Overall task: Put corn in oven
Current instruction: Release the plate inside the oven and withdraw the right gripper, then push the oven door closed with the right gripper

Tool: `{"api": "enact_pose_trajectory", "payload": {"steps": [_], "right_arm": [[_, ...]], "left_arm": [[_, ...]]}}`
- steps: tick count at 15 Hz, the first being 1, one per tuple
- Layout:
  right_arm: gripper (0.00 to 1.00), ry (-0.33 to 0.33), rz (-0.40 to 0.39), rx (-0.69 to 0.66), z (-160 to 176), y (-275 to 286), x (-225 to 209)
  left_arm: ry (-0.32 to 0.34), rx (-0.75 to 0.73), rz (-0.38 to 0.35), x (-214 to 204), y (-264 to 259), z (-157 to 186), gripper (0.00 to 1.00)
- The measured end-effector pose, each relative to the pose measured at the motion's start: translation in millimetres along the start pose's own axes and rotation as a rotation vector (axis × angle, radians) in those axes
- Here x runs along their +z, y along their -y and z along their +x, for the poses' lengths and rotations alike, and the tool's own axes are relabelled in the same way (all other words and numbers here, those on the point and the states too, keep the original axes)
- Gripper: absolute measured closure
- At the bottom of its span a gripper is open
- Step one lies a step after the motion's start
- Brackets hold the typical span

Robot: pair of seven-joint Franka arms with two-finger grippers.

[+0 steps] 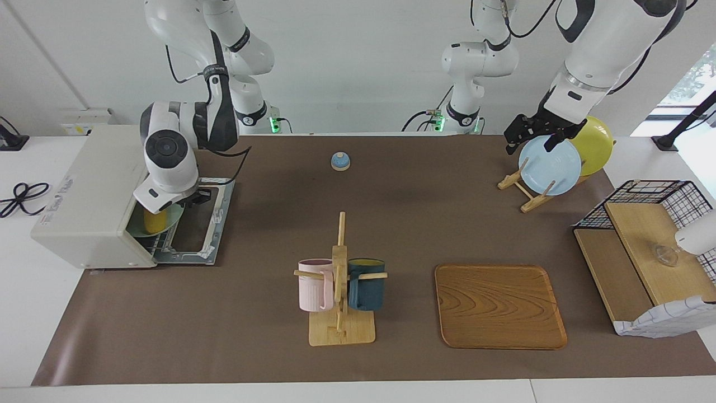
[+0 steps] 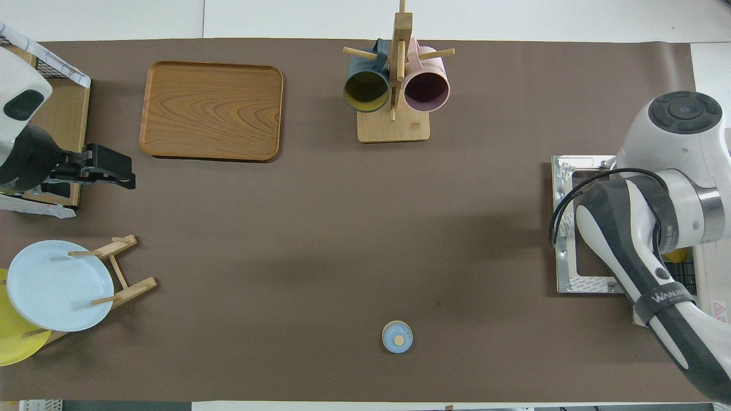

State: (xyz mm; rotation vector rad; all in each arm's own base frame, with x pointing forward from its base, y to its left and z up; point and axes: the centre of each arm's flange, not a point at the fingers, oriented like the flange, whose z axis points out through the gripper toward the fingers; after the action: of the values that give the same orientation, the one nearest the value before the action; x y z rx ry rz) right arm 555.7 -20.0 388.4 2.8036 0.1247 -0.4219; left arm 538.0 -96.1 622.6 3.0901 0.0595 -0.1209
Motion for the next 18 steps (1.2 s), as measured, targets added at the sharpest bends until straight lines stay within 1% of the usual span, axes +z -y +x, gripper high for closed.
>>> {"api": "enact_pose_trajectory", "payload": {"steps": [2,3,4,5,6,8,10,13,18], "right_arm": [[0.83,-0.020,0.035,-0.002,2.1,8.9,-14.6],[0.85,-0.038,0.061,-0.001,4.1,14.2,-18.3],[0.95,-0.065,0.080,-0.003,7.4,19.7,-20.3],[0.99,-0.096,0.087,-0.013,11.5,27.1,-19.6],[0.99,-0.122,0.091,-0.025,15.0,36.0,-15.6],[0.99,-0.151,0.099,-0.032,19.2,51.7,1.0],[0.99,-0.165,0.109,-0.006,22.6,70.0,21.7],[0.99,-0.156,0.113,0.013,27.2,98.4,41.5],[0.99,-0.142,0.115,0.026,28.0,95.1,50.3]], "left_arm": [[0.000,0.000,0.000,0.0,0.2,0.0,0.00],[0.000,-0.001,0.000,0.0,0.3,0.1,0.00],[0.000,-0.001,0.000,0.0,0.4,0.1,0.00],[0.000,-0.001,0.000,0.0,0.4,0.1,0.00],[0.000,-0.001,0.000,0.0,0.4,0.1,0.00],[0.000,-0.001,0.000,0.0,0.7,0.1,0.00],[0.000,-0.001,0.000,-0.1,0.7,0.2,0.00],[0.000,-0.002,0.000,-0.1,0.8,0.2,0.00],[0.000,-0.002,0.000,-0.1,1.2,0.2,0.00]]}}
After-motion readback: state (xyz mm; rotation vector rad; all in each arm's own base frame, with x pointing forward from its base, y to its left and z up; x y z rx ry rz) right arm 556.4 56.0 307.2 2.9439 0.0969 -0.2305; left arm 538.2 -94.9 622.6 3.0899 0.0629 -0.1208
